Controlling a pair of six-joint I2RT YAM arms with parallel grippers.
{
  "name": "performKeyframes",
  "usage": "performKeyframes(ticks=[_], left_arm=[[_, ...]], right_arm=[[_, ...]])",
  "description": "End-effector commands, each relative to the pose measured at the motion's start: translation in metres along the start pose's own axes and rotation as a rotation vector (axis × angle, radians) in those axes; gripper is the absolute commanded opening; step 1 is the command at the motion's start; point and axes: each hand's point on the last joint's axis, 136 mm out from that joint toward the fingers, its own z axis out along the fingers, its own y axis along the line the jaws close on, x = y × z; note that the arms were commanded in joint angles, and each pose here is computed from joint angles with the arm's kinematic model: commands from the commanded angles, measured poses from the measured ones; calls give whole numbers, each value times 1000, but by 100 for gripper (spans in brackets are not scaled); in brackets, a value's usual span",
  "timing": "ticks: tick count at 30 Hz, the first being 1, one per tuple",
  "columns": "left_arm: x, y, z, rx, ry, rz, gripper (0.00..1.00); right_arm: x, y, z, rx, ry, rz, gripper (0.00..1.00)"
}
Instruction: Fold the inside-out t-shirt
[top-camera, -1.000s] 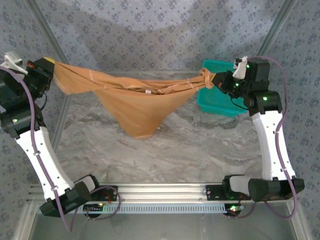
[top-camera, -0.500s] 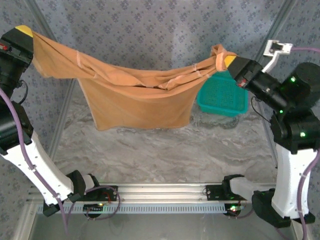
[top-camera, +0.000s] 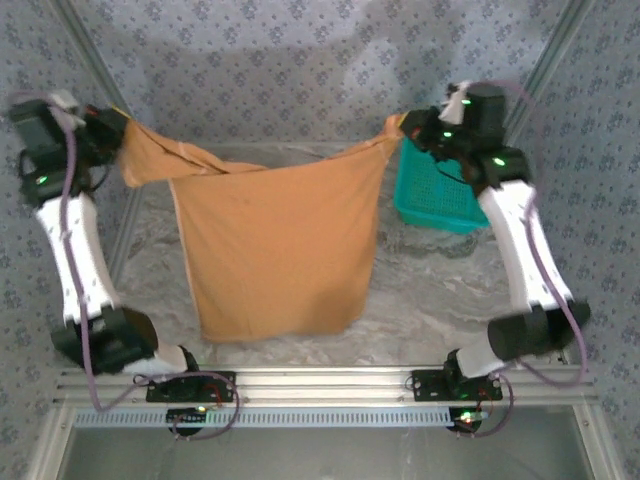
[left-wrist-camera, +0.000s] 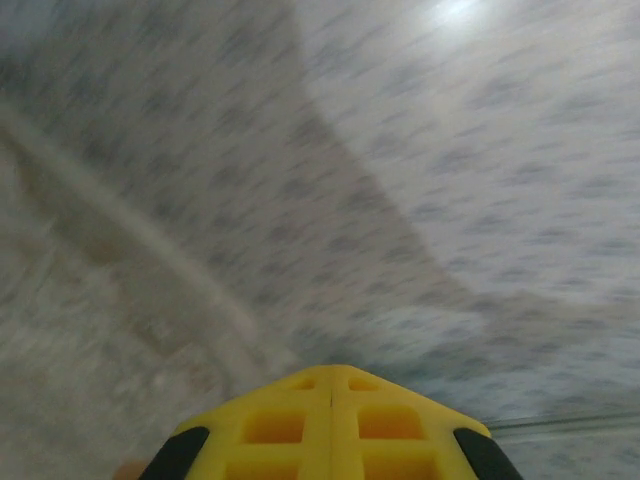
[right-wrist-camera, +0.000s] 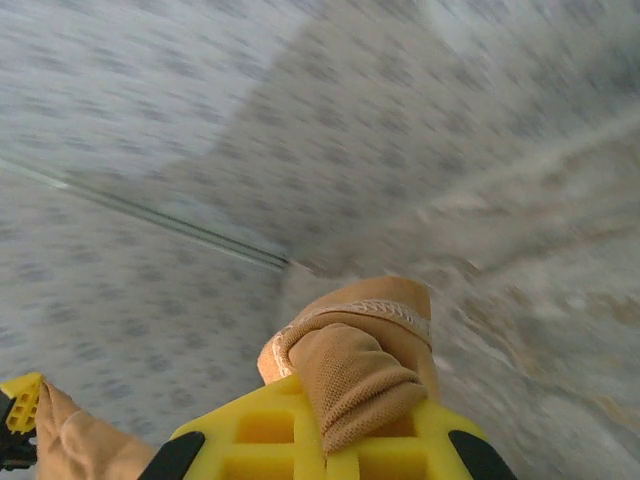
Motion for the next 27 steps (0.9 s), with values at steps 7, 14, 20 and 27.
performKeyframes(ticks=[7,14,20,27], left_arm=[[45,156,112,-408,182,-52,72],[139,159,96,-396,302,-8,72],[274,166,71,-305,490,19,70],[332,213,33,-360,561,-25,67]], right_arm=[[34,-107,137,344,247,56,63],[110,-111,156,346,366,-25,64],[175,-138,189,307,509,-18,45],[223,-148,205,306,623,-13,38]])
